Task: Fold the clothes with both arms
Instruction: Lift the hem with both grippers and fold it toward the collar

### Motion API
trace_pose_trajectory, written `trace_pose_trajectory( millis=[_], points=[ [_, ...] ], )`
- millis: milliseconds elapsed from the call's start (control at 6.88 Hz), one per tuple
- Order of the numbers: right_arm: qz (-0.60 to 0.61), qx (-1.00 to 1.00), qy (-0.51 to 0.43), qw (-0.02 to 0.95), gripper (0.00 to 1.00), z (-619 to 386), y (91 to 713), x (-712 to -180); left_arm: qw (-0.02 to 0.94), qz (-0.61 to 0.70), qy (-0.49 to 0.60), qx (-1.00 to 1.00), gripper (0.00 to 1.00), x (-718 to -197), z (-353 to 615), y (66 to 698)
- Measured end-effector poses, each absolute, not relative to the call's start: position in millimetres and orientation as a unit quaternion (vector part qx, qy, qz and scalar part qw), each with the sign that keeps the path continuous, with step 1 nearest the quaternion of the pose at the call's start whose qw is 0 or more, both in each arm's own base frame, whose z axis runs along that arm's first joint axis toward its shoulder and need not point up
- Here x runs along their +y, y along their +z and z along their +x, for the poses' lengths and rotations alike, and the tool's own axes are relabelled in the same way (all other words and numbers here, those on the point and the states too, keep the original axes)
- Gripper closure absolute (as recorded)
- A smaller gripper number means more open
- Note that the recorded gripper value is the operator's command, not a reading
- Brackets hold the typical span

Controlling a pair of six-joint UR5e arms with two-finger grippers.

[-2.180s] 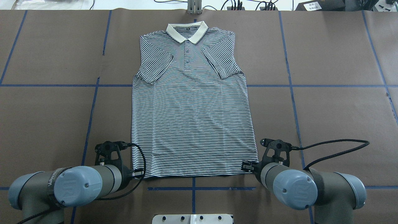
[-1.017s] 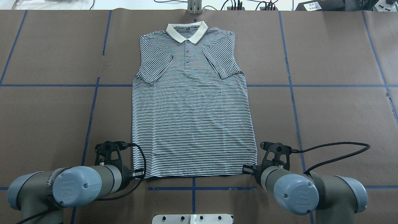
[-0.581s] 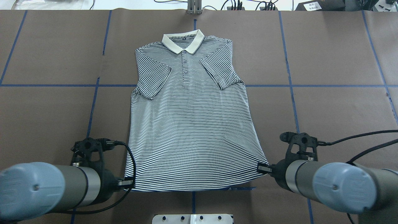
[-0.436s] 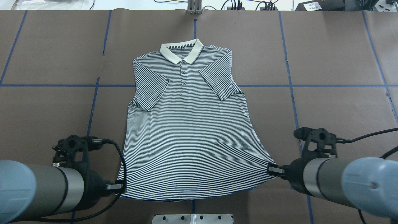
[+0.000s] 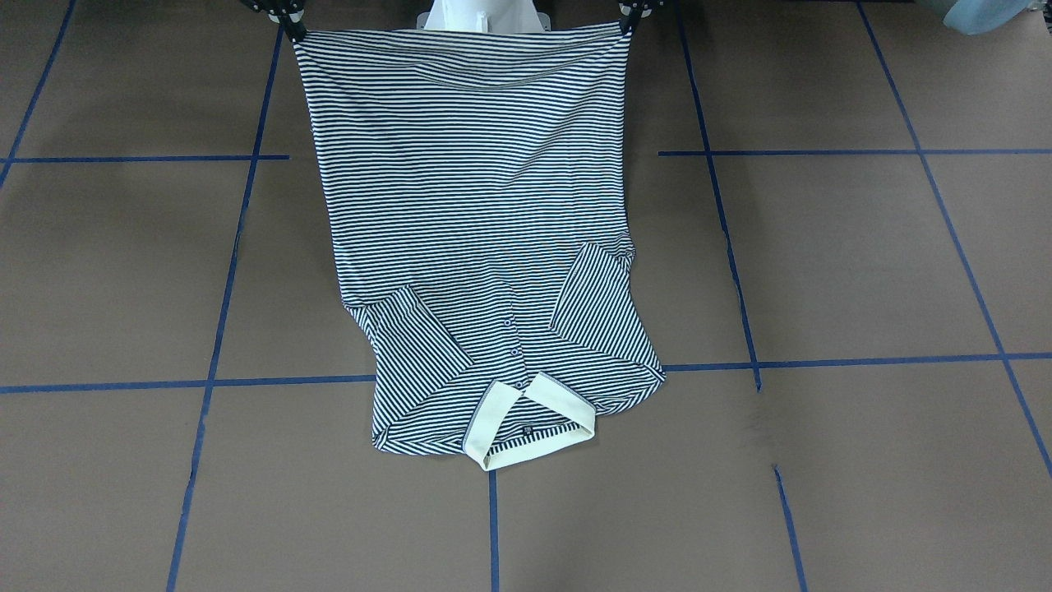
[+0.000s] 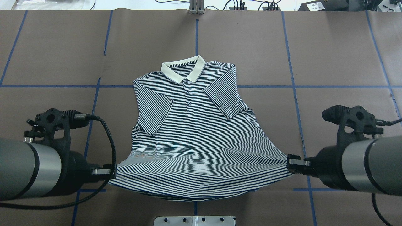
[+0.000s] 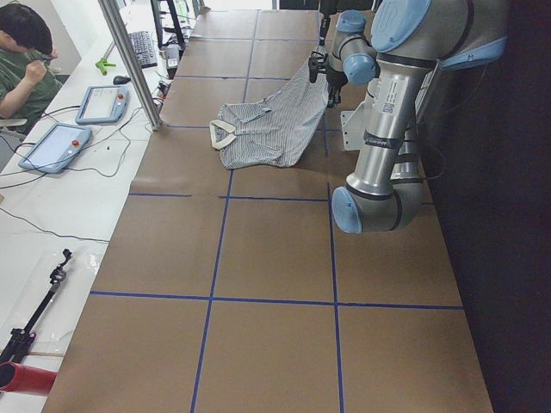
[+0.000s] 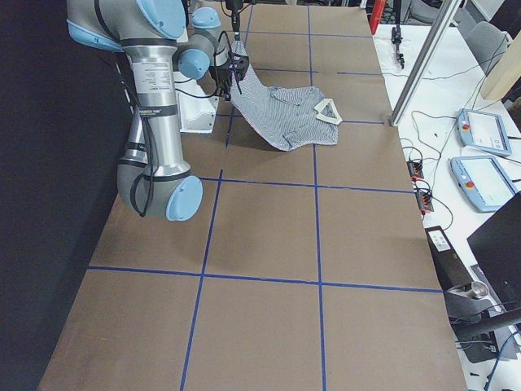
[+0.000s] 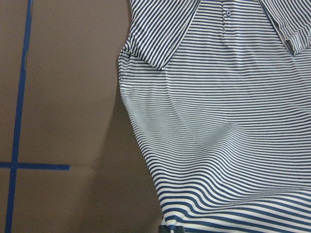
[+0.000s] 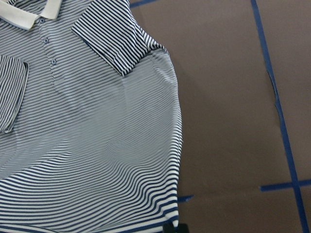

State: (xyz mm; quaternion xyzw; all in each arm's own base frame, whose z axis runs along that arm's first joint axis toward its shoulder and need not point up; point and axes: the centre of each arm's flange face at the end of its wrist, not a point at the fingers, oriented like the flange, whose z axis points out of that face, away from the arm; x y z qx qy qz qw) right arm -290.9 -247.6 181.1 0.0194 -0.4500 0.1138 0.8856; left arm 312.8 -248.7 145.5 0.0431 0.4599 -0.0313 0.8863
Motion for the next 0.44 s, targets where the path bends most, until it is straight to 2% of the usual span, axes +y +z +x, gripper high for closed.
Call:
trace_pose_trajectory(
  millis=[436],
  points=[
    [0.065, -0.415, 0.134, 0.898, 1.0, -313.8, 168.7, -390.4, 0.909, 0.114, -0.035, 0.399, 1.0, -380.8, 314.6, 150.6]
  ],
)
